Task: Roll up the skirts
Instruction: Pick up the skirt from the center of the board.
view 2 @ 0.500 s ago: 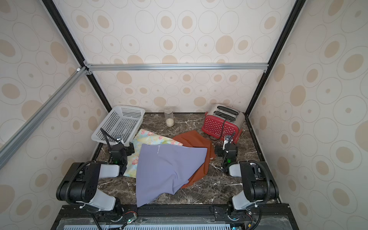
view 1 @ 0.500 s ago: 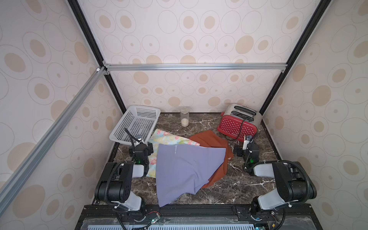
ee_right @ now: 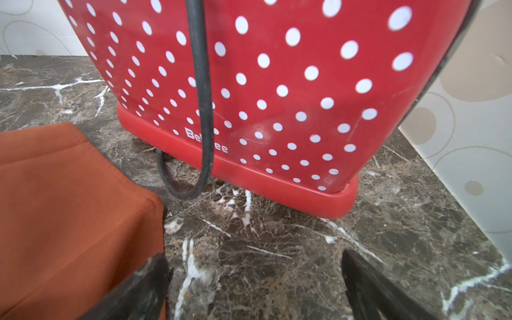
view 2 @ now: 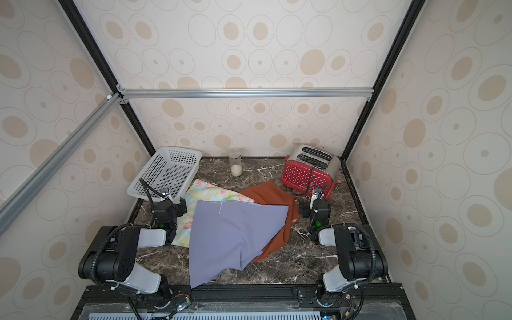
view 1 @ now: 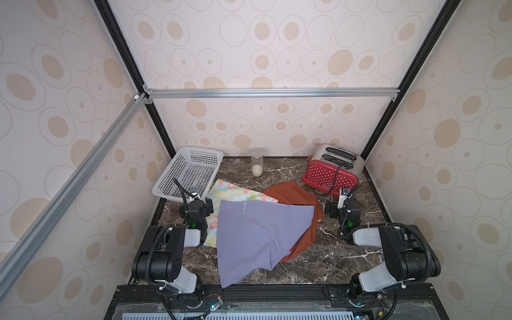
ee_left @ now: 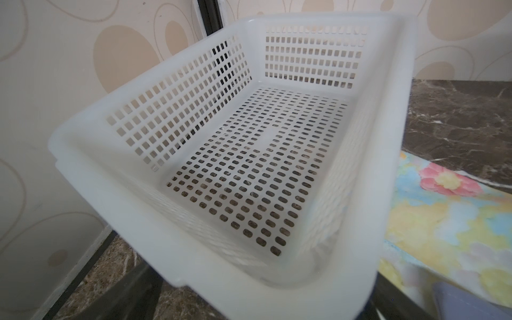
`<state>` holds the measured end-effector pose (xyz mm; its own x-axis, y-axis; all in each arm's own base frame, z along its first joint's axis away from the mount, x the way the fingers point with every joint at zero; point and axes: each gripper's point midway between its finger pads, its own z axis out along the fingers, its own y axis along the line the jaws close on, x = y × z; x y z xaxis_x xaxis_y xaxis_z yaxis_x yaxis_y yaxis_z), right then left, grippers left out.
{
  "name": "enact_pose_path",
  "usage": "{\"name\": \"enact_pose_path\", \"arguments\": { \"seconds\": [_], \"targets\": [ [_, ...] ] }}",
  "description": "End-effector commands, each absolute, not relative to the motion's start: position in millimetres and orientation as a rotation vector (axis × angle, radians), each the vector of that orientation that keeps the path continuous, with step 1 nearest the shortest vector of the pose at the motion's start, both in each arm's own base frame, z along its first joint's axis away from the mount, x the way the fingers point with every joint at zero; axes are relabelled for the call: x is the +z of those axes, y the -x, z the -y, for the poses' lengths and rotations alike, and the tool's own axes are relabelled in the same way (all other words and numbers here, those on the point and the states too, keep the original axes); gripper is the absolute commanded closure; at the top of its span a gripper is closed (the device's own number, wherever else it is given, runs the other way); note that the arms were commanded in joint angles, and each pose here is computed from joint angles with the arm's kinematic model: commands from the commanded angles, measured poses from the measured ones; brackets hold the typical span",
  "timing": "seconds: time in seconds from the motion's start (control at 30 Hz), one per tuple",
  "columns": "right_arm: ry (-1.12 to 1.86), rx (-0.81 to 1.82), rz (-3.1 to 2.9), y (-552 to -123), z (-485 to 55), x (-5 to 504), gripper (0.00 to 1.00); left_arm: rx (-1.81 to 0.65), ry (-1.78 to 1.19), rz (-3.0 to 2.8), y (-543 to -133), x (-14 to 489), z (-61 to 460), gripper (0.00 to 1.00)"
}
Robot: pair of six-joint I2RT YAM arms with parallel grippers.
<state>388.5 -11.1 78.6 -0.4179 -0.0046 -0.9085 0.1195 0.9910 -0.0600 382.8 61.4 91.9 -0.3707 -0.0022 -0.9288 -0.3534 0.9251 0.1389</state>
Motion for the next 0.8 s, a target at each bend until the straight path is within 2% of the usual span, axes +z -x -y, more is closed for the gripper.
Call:
{"name": "enact_pose_path", "arguments": {
  "seconds": [0.0,0.63,0.77],
  "targets": [
    [-0.07,-0.142,-1.978,-394.8,8.7,84.6,0.0,0.394,0.266,-1.898,-389.4,100.7,-66.3,0.01],
    [-0.072,-0.143,-1.976,-394.9,9.0,85.0,0.0,0.393,0.265,-1.9,-389.3,100.5,-65.8,0.01],
    [-0.043,-0.116,-1.921,-389.9,3.9,99.9,0.0,0.425,0.302,-1.87,-386.9,108.3,-71.1,0.01]
  ]
}}
